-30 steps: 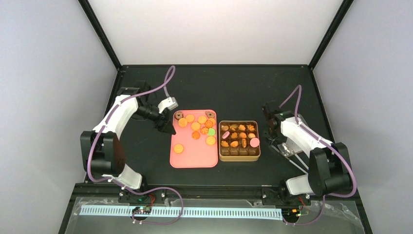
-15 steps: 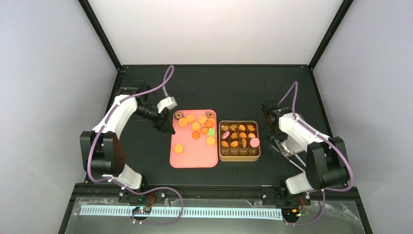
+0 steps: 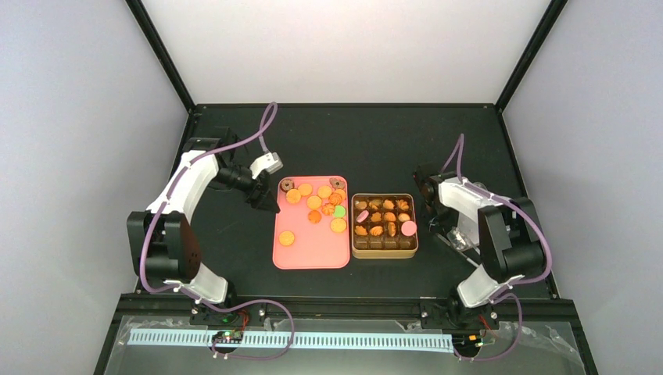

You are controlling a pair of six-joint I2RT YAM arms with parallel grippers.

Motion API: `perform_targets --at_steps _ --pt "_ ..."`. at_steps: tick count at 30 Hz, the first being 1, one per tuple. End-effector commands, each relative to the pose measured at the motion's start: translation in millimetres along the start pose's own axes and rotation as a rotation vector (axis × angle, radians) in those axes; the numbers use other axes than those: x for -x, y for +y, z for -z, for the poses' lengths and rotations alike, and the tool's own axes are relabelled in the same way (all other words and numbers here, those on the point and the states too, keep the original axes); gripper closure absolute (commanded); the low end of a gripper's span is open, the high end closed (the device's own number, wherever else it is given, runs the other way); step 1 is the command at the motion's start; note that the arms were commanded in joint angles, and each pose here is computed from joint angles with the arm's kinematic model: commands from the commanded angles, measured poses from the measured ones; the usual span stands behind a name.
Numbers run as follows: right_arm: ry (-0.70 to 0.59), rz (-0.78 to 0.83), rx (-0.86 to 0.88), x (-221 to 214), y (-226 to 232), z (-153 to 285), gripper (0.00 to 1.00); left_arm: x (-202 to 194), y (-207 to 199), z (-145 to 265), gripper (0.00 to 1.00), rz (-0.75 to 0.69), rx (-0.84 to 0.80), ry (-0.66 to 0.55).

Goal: Pack the cookies
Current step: Pick up the clamp from the center of the board.

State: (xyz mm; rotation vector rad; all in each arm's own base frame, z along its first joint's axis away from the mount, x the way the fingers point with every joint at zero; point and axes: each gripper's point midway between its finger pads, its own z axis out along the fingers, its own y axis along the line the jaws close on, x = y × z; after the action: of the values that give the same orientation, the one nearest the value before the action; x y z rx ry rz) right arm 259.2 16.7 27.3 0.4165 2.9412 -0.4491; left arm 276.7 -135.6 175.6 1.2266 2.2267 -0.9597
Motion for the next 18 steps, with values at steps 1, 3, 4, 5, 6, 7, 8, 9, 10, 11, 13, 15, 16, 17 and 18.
perform_targets --at_steps 1,3,4,5,6,7,8,9,10,11,13,15,16,17,18 --pt "-0.021 0.000 -0.048 4 -5 -3 0.73 11 -1 14 0.20 -0.038 0.032 -0.020" --pt "-0.023 0.002 -0.060 6 -5 -4 0.76 12 -1 13 0.20 -0.035 0.029 -0.020" --pt "-0.028 0.002 -0.061 8 -5 -3 0.80 12 -1 13 0.20 -0.034 0.029 -0.020" --pt "-0.032 0.003 -0.062 9 -5 -3 0.83 12 -1 13 0.20 -0.032 0.029 -0.020" --pt "-0.035 0.002 -0.065 10 -5 -3 0.86 12 0 14 0.20 -0.031 0.030 -0.019" --pt "-0.040 0.001 -0.066 12 -5 -2 0.90 12 0 14 0.20 -0.030 0.030 -0.019" --pt "-0.043 0.000 -0.068 13 -5 -2 0.93 12 0 14 0.20 -0.030 0.033 -0.019" --pt "-0.046 -0.001 -0.067 14 -5 -1 0.97 12 0 14 0.20 -0.030 0.033 -0.019" --pt "-0.049 -0.001 -0.068 15 -5 -1 0.99 12 0 14 0.20 -0.031 0.036 -0.019" --pt "-0.053 -0.004 -0.068 16 -5 0 0.99 12 1 15 0.20 -0.030 0.037 -0.019" --pt "-0.059 -0.005 -0.064 18 -4 1 0.99 13 1 15 0.20 -0.029 0.040 -0.020" --pt "-0.073 -0.013 -0.059 21 -4 4 0.99 13 1 15 0.20 -0.027 0.041 -0.021" --pt "-0.080 -0.019 -0.057 23 -5 6 0.99 13 2 16 0.20 -0.025 0.043 -0.022" --pt "-0.089 -0.028 -0.057 25 -6 10 0.99 13 2 15 0.20 -0.025 0.042 -0.022" --pt "-0.102 -0.039 -0.051 28 -7 14 0.99 13 2 15 0.20 -0.025 0.042 -0.021"
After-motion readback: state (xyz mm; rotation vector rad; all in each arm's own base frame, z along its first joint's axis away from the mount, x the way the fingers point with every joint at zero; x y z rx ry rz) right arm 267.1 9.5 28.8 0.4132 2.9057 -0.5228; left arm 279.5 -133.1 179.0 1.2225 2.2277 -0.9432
